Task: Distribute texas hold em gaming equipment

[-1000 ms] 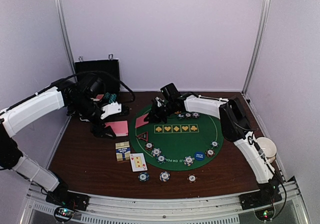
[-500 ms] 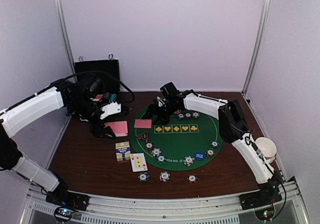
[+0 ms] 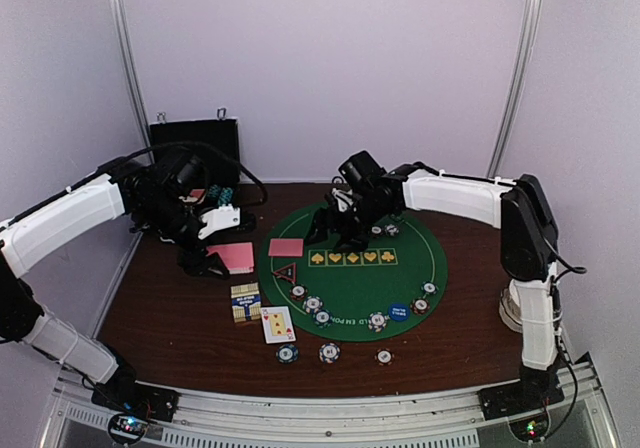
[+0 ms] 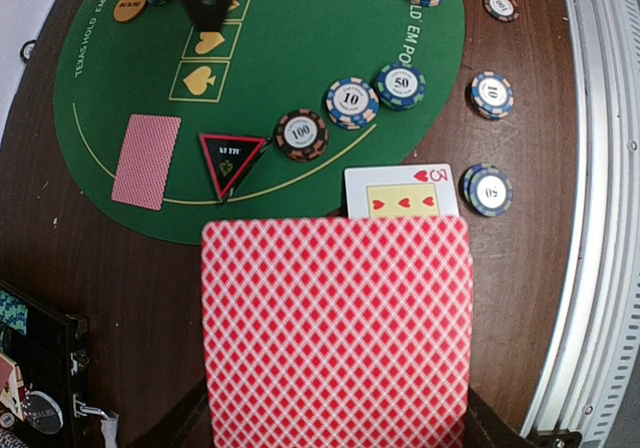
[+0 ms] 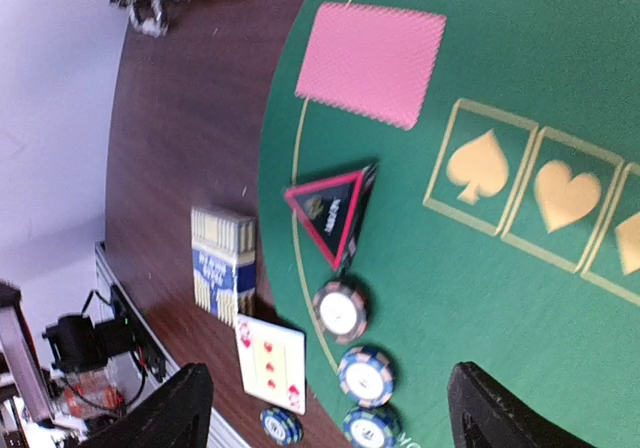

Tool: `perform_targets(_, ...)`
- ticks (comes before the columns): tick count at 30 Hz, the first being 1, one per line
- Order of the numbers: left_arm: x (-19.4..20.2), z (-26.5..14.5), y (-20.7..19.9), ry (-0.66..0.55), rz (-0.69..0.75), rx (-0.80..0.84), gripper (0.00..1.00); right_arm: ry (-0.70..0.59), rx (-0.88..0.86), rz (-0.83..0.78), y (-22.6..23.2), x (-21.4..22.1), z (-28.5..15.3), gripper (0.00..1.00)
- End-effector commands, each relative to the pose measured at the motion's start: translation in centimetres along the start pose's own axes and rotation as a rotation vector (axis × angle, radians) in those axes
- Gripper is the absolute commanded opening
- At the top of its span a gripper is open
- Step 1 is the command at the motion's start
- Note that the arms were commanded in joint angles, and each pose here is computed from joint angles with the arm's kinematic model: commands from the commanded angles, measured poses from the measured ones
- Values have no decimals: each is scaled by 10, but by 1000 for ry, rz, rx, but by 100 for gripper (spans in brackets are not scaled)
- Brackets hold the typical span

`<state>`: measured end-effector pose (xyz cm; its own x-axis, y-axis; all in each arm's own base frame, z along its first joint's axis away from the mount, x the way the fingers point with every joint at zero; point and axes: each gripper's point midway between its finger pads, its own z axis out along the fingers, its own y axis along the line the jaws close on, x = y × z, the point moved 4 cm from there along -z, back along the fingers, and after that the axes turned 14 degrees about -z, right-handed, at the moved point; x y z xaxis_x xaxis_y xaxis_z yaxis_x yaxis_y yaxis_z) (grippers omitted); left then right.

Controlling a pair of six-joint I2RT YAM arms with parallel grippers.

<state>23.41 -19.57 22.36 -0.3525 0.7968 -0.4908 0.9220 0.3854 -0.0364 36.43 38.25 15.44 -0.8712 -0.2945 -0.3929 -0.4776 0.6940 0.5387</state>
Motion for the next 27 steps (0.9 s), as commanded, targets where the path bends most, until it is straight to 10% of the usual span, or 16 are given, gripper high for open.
perform_targets(1,-4,-9,0,-39,7,-14,0,54,-76,-54,45,51,12,84)
perform_targets(27,-4,-14,-1,-43,23,-15,0,324,-132,-110,92,136,109,83)
